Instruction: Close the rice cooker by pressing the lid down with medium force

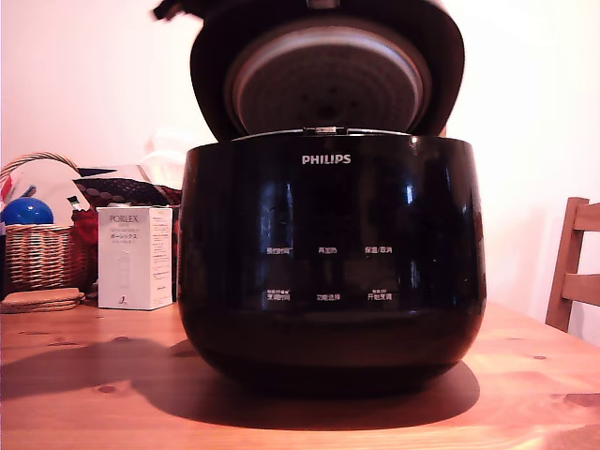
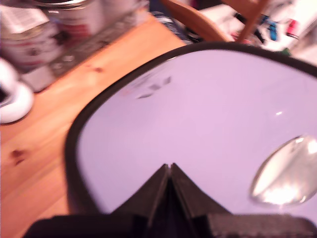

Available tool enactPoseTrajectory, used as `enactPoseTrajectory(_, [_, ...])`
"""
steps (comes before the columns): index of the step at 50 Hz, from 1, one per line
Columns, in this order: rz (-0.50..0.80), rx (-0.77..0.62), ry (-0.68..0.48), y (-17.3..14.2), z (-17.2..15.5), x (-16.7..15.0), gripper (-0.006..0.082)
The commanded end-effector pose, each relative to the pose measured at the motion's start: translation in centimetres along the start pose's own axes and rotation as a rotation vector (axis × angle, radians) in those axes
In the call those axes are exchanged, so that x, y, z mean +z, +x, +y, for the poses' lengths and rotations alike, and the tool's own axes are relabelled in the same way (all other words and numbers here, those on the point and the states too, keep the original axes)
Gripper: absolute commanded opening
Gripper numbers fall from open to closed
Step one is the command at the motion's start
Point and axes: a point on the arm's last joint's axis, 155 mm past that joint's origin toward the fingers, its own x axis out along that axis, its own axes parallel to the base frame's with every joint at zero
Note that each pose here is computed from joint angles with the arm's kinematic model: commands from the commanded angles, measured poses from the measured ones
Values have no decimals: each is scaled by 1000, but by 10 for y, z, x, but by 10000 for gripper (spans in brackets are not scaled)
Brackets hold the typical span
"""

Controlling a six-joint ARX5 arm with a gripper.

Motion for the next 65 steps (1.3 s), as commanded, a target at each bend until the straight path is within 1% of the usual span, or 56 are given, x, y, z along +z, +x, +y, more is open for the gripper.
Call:
enactPoseTrajectory(1, [-8,2,-4,-4,-3,-9,-21])
enactPoseTrajectory(2, [-13,2,-31,-5,-2,-10,-21])
enactPoseTrajectory(9, [-42,-7,-48,-3,-6,-25,-21])
enactPoseTrajectory(15, [-85,-12,-43,1,-13,-31,-21])
enactPoseTrajectory(22, [-113,-6,-10,10,-22,-38,-21])
enactPoseTrajectory(28, [-129,31,6,19,-21,-45,-21])
enactPoseTrajectory(35, [-178,100,10,23,-10,-51,-21])
enactPoseTrajectory(45, [-268,115,15,28,-10,-58,-21])
enactPoseTrajectory(55, [-343,78,35,42,-22,-68,-21])
enactPoseTrajectory(65, [-402,106,25,48,-21,-80,-21])
